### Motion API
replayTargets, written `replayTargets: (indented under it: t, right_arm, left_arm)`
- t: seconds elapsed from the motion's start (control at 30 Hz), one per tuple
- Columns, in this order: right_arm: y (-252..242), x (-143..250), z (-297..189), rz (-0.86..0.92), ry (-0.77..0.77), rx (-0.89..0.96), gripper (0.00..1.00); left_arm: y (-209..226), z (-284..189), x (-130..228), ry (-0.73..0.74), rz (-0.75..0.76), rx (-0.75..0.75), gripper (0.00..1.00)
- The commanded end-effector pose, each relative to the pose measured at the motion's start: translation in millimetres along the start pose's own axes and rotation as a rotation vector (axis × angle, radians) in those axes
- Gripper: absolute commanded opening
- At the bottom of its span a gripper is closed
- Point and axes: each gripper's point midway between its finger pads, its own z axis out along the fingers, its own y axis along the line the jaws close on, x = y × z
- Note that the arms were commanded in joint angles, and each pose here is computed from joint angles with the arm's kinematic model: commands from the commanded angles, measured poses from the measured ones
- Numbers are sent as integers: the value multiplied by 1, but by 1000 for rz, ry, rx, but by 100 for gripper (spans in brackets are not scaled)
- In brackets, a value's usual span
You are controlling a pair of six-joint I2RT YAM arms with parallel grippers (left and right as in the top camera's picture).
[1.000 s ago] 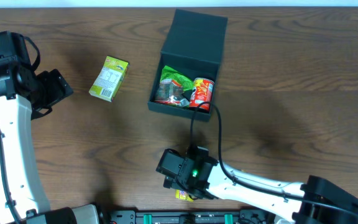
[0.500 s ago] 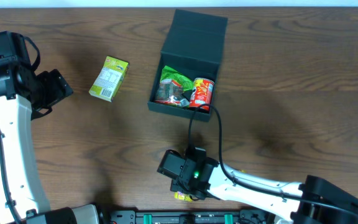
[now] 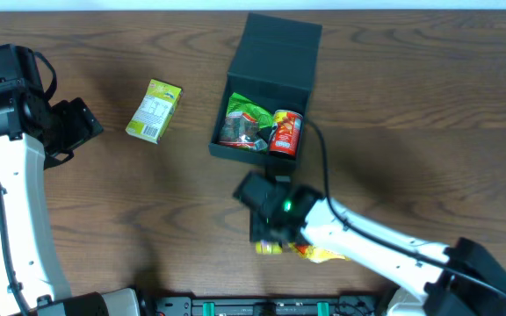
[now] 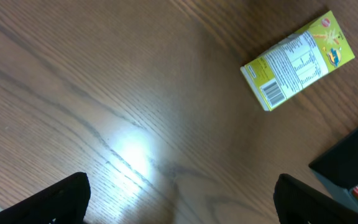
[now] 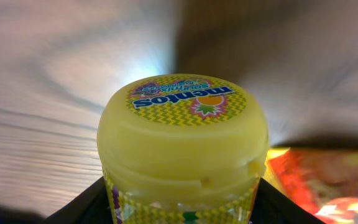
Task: Pack container
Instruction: 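Lift the Mentos bottle and lower it into the box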
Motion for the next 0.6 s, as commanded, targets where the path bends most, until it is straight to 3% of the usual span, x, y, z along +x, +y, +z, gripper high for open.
replayTargets:
  t: [0.0,0.23,0.4,0.57]
  right_arm:
    - [15,-44,-35,-189,-120,-40,44]
    - [28,-111,-105,-425,-289,-89,49]
    - [8,-166,-139,-463,-364,-48,49]
    - [-7,-221,-144,-492,-398,-1,48]
  left_arm:
    - [2,0,2,5,-9,-4,95]
    - [2,0,2,5,-9,-3,95]
    - [2,0,2,6,-9,-4,95]
    - [2,0,2,5,-9,-4,95]
